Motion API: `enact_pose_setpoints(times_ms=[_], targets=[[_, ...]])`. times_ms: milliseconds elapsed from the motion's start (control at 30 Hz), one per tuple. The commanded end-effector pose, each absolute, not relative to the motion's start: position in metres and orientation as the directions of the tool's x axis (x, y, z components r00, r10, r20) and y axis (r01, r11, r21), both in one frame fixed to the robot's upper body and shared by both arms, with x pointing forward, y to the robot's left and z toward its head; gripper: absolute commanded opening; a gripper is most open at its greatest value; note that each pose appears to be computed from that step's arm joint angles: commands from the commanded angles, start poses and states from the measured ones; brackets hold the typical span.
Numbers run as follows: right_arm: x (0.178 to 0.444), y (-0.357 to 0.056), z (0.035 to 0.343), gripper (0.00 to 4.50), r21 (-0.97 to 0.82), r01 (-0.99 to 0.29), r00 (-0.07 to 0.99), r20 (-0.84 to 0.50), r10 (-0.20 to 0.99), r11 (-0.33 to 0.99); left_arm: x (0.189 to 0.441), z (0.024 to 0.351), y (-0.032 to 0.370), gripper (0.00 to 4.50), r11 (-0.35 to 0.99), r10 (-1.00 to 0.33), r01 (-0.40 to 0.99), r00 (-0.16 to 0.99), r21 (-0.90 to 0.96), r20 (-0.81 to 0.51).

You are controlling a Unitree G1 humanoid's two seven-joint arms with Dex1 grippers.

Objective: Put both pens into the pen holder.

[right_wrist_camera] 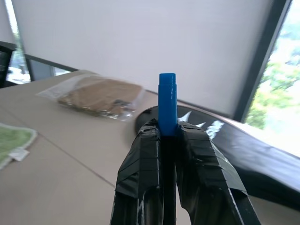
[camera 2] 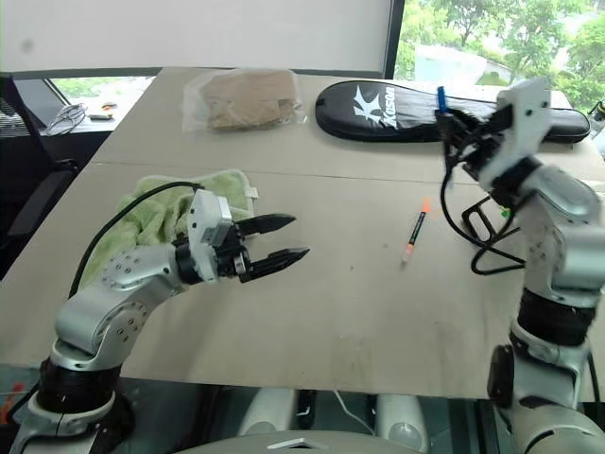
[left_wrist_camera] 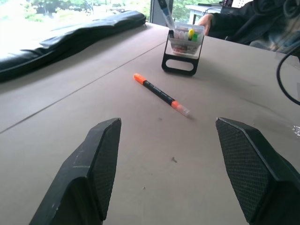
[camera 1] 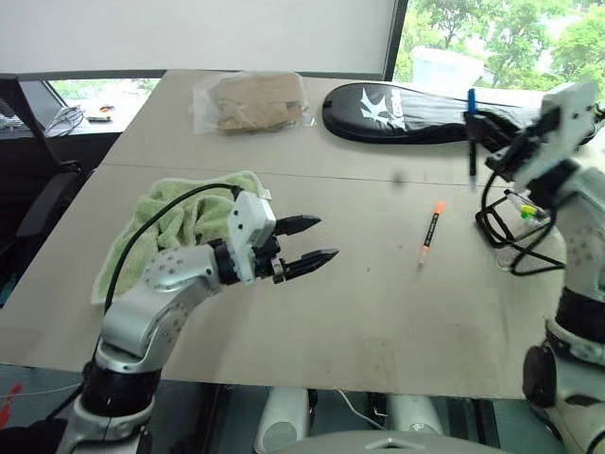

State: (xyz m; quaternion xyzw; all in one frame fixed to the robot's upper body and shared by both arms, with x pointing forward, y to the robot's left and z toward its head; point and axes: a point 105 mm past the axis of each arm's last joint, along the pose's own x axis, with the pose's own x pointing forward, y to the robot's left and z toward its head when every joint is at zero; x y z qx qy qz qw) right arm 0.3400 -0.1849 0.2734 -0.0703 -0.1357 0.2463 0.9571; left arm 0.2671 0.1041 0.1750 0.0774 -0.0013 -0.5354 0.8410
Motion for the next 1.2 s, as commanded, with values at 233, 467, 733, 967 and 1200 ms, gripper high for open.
enact_pose_setpoints(times_ms=[233, 467, 733, 967, 1200], targets=[[0.336, -0.226, 0.261, 0.03, -0.419, -0.234, 0.877, 0.298, 0.377, 0.877, 0.250, 0.206, 0.079, 3.37, 0.197, -0.980, 0.977, 0.195, 0.078, 0.038], [0.351, -0.237, 0.257, 0.03, -0.529, -0.147, 0.882, 0.312, 0.353, 0.836, 0.250, 0.209, 0.077, 3.37, 0.207, -0.978, 0.974, 0.203, 0.089, 0.049], [0.356, -0.243, 0.244, 0.03, -0.618, -0.134, 0.899, 0.252, 0.357, 0.774, 0.250, 0.208, 0.077, 3.37, 0.233, -0.972, 0.967, 0.228, 0.100, 0.060], [0.355, -0.264, 0.225, 0.03, -0.639, -0.117, 0.932, 0.193, 0.306, 0.760, 0.253, 0.206, 0.081, 3.37, 0.252, -0.968, 0.960, 0.247, 0.125, 0.052], [0.339, -0.274, 0.223, 3.20, -0.638, -0.108, 0.952, 0.153, 0.264, 0.762, 0.256, 0.203, 0.084, 3.37, 0.254, -0.967, 0.957, 0.251, 0.137, 0.041]])
